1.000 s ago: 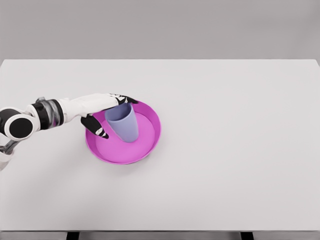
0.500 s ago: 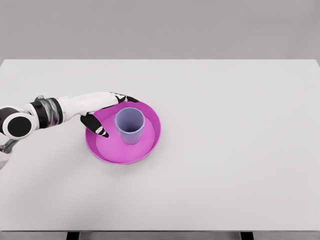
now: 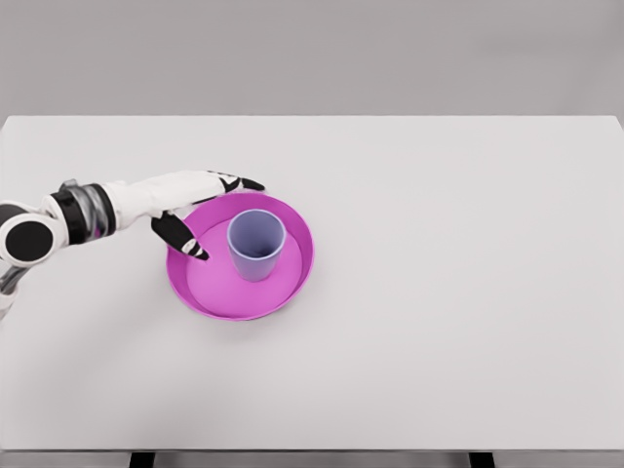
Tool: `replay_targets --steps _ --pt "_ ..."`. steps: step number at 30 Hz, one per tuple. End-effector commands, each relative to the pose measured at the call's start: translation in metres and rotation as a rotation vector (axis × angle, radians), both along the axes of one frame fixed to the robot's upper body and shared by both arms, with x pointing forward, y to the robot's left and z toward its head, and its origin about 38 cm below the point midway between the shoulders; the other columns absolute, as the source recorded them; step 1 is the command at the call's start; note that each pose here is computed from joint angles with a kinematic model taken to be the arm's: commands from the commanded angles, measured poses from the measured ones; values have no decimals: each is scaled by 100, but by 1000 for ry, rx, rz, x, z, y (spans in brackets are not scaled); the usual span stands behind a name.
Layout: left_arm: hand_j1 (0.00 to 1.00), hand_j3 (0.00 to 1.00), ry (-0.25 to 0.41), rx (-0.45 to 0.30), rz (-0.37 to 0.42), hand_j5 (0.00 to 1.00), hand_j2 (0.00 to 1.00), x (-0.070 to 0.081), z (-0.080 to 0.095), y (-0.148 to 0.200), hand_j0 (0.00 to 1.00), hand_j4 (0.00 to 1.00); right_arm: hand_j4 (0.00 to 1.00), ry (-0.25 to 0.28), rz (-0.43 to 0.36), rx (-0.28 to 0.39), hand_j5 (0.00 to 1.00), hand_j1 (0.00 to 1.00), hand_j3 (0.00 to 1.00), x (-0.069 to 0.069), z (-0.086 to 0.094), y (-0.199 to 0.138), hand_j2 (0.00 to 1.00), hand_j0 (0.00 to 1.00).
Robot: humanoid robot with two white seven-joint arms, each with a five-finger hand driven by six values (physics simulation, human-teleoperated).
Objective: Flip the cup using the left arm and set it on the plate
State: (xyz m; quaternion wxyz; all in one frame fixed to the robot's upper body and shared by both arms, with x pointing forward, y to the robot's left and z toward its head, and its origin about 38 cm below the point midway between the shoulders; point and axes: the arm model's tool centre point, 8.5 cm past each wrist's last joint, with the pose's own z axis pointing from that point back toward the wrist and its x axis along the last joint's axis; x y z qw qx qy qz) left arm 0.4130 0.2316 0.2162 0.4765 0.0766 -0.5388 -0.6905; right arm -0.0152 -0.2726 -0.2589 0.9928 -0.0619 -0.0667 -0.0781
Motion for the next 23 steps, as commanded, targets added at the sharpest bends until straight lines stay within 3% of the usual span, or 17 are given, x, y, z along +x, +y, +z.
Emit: replay_targets --steps 1,10,14,23 --pt "100 100 -23 -10 24 100 100 4 10 8 100 100 100 0 0 0 100 100 100 0 0 0 100 100" --pt "100 100 -75 -13 95 100 100 14 29 33 100 100 100 0 0 0 100 100 100 0 0 0 100 100" --pt "100 100 -112 5 168 100 100 19 45 64 100 100 100 0 0 0 100 100 100 0 0 0 100 100" --pt "100 100 -111 9 174 100 100 21 42 71 100 100 100 0 0 0 100 100 100 0 0 0 100 100"
